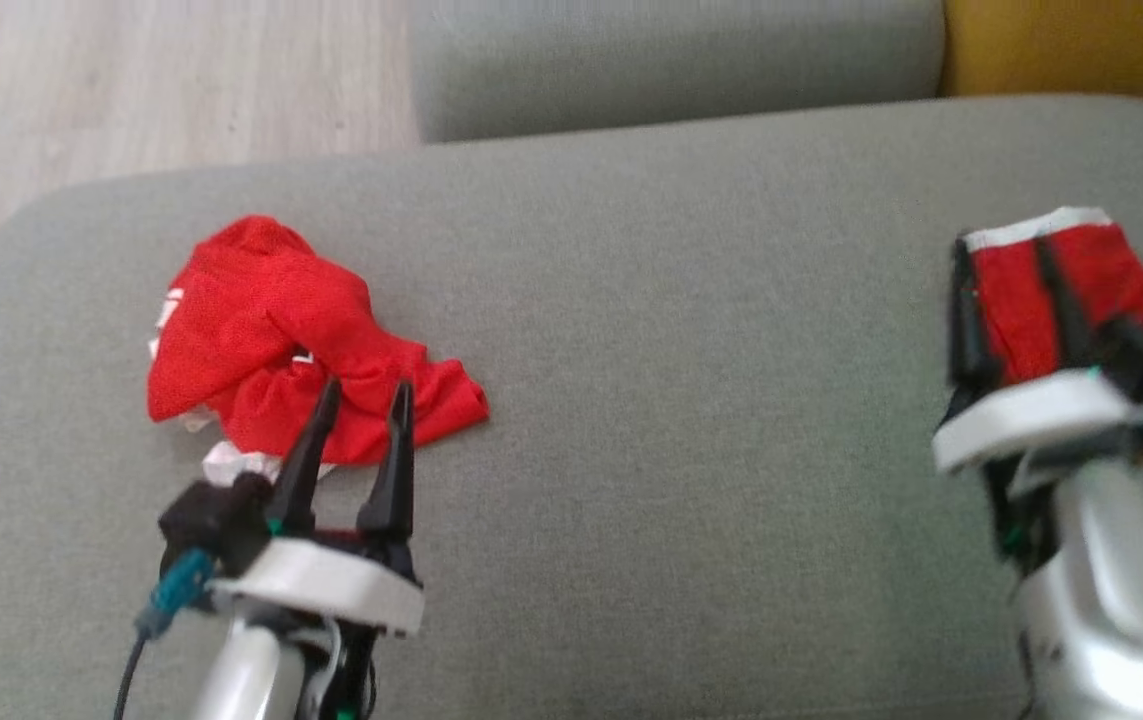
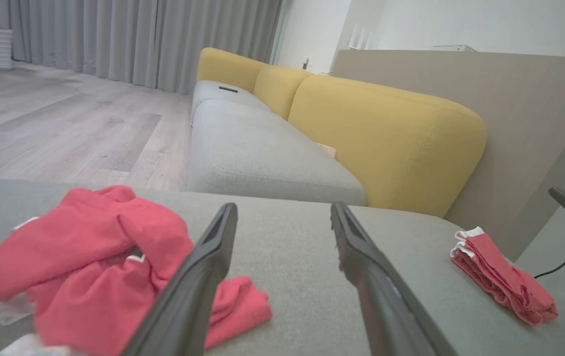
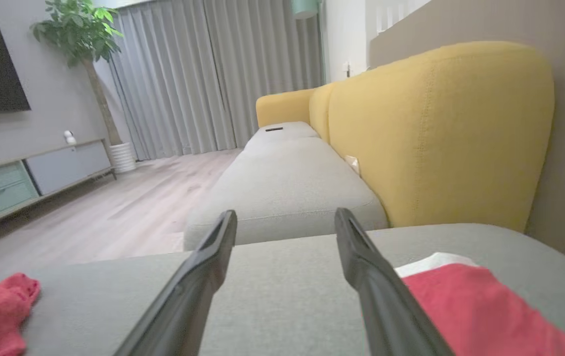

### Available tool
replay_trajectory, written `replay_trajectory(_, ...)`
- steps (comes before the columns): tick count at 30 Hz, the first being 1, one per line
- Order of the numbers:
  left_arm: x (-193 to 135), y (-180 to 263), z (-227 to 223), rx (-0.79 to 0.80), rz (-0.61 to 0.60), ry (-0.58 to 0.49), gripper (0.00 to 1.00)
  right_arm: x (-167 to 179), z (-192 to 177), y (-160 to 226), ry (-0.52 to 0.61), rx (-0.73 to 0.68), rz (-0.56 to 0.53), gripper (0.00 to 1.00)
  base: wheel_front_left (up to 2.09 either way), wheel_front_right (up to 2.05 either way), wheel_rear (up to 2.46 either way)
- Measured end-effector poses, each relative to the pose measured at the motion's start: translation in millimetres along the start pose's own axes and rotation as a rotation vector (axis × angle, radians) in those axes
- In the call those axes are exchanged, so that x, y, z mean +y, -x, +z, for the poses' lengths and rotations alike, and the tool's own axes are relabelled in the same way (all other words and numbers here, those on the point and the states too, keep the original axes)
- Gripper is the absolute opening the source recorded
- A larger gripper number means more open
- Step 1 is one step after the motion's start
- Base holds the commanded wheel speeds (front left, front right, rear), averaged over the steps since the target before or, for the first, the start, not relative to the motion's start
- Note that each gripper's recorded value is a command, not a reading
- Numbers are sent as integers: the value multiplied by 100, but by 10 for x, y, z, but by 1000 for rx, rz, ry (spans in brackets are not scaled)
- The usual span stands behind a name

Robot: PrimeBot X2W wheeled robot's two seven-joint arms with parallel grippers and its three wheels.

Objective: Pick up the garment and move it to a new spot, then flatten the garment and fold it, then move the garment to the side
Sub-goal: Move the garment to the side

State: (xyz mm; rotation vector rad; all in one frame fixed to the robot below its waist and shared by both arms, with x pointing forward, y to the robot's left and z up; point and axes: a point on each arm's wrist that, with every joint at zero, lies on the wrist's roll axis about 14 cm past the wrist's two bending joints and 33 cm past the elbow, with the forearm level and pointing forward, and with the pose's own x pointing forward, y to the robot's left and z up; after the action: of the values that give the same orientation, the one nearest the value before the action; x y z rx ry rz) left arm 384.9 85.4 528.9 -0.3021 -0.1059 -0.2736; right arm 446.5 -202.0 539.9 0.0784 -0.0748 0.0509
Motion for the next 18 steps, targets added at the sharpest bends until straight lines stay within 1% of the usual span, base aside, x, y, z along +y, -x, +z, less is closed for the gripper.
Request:
replay_trajectory(2,33,107,-23,9,17,-1,100,134,-40,130,-36,-8,13,100,0,0,0)
replay_trajectory(5,69,216,-42,17,35,-1,100,248,-163,326,-74,5,22,100,0,0,0)
replay_trajectory(12,92,272,-10,7,45,-2,100,275,-414,643,-122,54,5,100,0,0,0)
replay_trajectory(14,106,276,10,1,50,-3,100,278,-425,677,-146,53,1,100,0,0,0)
replay_trajectory(18,143,324,-13,8,65,-1,100,283,-420,710,-156,48,-1,100,0,0,0)
